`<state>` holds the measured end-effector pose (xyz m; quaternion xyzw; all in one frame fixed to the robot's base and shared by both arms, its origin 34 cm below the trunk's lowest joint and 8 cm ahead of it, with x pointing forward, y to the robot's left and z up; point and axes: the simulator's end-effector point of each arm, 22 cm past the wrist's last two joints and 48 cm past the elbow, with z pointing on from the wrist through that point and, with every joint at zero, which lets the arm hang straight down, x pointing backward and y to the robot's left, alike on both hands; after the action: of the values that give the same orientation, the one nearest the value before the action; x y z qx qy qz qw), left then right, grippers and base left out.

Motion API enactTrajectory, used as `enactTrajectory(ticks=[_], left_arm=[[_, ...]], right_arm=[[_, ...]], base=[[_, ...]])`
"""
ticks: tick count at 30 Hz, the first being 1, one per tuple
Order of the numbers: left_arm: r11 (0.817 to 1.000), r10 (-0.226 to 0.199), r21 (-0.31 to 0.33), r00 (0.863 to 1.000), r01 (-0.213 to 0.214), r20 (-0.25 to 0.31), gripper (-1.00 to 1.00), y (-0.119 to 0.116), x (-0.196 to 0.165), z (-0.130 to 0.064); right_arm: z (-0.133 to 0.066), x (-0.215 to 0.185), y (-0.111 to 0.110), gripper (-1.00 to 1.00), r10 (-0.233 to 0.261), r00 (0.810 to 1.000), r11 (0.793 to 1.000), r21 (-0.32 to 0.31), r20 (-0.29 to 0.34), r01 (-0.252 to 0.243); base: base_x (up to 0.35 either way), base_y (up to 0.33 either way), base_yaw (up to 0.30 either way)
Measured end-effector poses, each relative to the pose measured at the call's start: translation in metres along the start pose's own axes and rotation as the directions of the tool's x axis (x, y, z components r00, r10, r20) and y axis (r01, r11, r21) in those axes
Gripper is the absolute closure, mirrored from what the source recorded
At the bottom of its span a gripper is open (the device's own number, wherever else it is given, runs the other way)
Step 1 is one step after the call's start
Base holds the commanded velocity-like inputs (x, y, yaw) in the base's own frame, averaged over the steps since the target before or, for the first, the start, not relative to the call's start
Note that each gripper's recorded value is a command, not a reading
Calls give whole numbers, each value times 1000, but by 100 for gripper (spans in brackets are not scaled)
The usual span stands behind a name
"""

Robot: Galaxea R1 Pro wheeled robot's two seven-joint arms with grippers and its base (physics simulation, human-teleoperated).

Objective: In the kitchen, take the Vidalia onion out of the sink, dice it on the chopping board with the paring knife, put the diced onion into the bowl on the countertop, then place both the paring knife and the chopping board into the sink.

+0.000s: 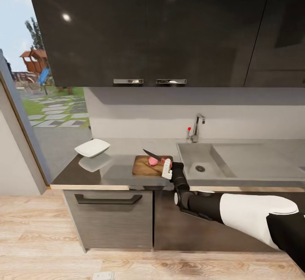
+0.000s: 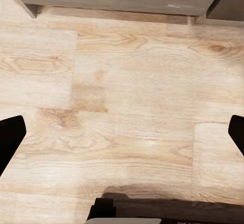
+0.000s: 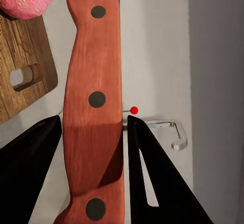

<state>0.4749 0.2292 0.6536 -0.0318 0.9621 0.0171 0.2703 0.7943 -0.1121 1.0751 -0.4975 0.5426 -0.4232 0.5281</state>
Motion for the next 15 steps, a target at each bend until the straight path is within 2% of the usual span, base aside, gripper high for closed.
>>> enactTrajectory(ticks=[5, 12, 15], left_arm=[[1000, 0, 0, 1000, 0, 0, -100, 0, 0, 0], [1000, 0, 1, 1000, 0, 1, -100, 0, 0, 0], [1000, 0, 2, 1000, 0, 0, -100, 0, 0, 0]], right_arm=[[0, 0, 0, 100, 1, 1000, 1000, 0, 0, -1], [0, 0, -1, 100, 0, 1000, 1000, 1, -1, 0], [2, 6, -1, 100, -6, 1000, 1000, 3, -11, 6]], base=[[9, 0, 0], [189, 0, 0], [75, 0, 0]])
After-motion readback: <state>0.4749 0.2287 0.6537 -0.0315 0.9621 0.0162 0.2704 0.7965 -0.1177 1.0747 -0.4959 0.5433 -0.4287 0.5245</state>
